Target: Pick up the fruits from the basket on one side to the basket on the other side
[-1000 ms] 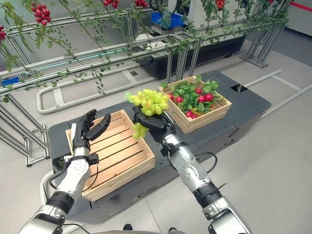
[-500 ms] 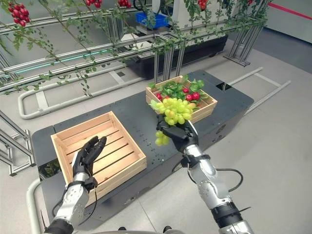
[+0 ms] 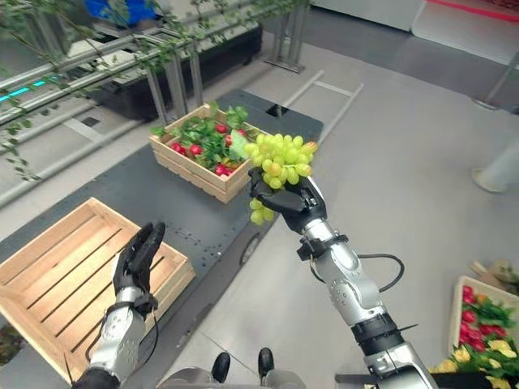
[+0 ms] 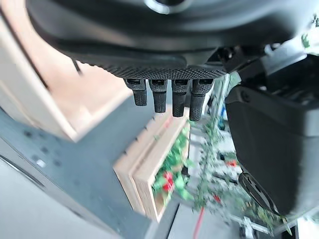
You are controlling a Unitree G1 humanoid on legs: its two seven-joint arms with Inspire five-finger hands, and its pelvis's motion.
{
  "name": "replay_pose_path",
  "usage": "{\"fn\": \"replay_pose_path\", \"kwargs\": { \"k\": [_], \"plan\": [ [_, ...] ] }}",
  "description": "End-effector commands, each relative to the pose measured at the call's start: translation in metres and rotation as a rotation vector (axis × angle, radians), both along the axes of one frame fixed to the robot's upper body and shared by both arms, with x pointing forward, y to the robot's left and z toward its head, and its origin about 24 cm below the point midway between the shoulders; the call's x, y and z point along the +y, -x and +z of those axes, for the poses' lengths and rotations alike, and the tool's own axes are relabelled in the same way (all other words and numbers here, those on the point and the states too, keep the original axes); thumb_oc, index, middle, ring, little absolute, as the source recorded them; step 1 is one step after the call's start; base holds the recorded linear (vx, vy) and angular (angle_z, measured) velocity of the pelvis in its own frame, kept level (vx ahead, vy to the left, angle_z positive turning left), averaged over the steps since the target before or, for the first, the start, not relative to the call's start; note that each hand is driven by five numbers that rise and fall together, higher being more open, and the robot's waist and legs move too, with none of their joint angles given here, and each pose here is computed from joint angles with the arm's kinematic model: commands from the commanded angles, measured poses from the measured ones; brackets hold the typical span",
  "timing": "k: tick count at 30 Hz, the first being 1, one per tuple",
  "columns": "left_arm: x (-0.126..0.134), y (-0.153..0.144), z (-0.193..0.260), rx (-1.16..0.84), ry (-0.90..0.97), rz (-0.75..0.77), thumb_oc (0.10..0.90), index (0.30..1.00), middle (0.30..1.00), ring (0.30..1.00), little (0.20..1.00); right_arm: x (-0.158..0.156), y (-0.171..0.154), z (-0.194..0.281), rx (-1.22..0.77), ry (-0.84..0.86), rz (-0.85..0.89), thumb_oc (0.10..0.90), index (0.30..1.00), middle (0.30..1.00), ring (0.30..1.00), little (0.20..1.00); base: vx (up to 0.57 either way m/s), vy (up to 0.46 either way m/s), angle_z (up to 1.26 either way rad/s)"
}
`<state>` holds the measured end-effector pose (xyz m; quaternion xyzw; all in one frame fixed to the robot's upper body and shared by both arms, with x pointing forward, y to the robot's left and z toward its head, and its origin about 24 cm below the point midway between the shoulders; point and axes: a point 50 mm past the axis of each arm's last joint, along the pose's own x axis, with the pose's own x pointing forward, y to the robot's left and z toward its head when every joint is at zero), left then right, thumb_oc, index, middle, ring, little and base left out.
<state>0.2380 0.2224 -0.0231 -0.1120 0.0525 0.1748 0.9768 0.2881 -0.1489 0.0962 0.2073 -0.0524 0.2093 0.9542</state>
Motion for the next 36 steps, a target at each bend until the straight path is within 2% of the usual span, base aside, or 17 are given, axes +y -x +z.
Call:
{"fn": "replay_pose_path", "kwargs": {
  "k": [1, 8, 10, 13, 17, 25, 31, 36],
  "plan": [
    [0.007, -0.022, 0.050, -0.273, -0.124, -0.007, 0.800, 0.900, 0.900, 0.900, 0.900, -0.012, 0.004, 0.054, -0.290, -0.078, -0.006, 0.400, 0.300, 0.300, 0.300, 0.300, -0.08, 0.264, -0.25],
    [0.001, -0.027, 0.059, -0.291, -0.178, -0.027, 0.800, 0.900, 0.900, 0.900, 0.900, -0.019, 0.015, 0.044, -0.277, -0.031, 0.009, 0.400, 0.300, 0.300, 0.300, 0.300, -0.12, 0.192, -0.20],
    [0.010, -0.024, 0.058, -0.242, -0.219, 0.039, 0.800, 0.900, 0.900, 0.900, 0.900, -0.010, 0.011, 0.042, -0.260, -0.022, 0.093, 0.400, 0.300, 0.300, 0.300, 0.300, -0.21, 0.093, -1.02],
    [0.019, -0.023, 0.058, -0.205, -0.240, 0.058, 0.800, 0.900, 0.900, 0.900, 0.900, -0.002, 0.007, 0.044, -0.275, -0.025, 0.135, 0.400, 0.300, 0.300, 0.300, 0.300, -0.25, 0.061, -1.34],
    [0.013, -0.027, 0.047, -0.136, -0.272, 0.032, 0.800, 0.900, 0.900, 0.900, 0.900, 0.007, 0.008, 0.041, -0.271, -0.020, 0.182, 0.400, 0.300, 0.300, 0.300, 0.300, -0.20, -0.066, -0.60],
    [0.019, -0.016, 0.024, -0.049, -0.181, 0.059, 0.800, 0.900, 0.900, 0.900, 0.900, 0.014, 0.013, 0.030, -0.263, 0.057, 0.279, 0.400, 0.300, 0.300, 0.300, 0.300, -0.15, -0.241, -0.43],
    [-0.005, -0.019, 0.024, -0.070, -0.073, -0.004, 0.800, 0.900, 0.900, 0.900, 0.900, 0.013, 0.013, 0.032, -0.249, 0.112, 0.316, 0.400, 0.300, 0.300, 0.300, 0.300, -0.20, -0.212, -0.30],
    [-0.010, -0.015, 0.023, -0.090, -0.019, -0.038, 0.800, 0.900, 0.900, 0.900, 0.900, 0.009, 0.014, 0.034, -0.253, 0.144, 0.338, 0.400, 0.300, 0.300, 0.300, 0.300, -0.17, -0.036, 0.03]
  ]
}}
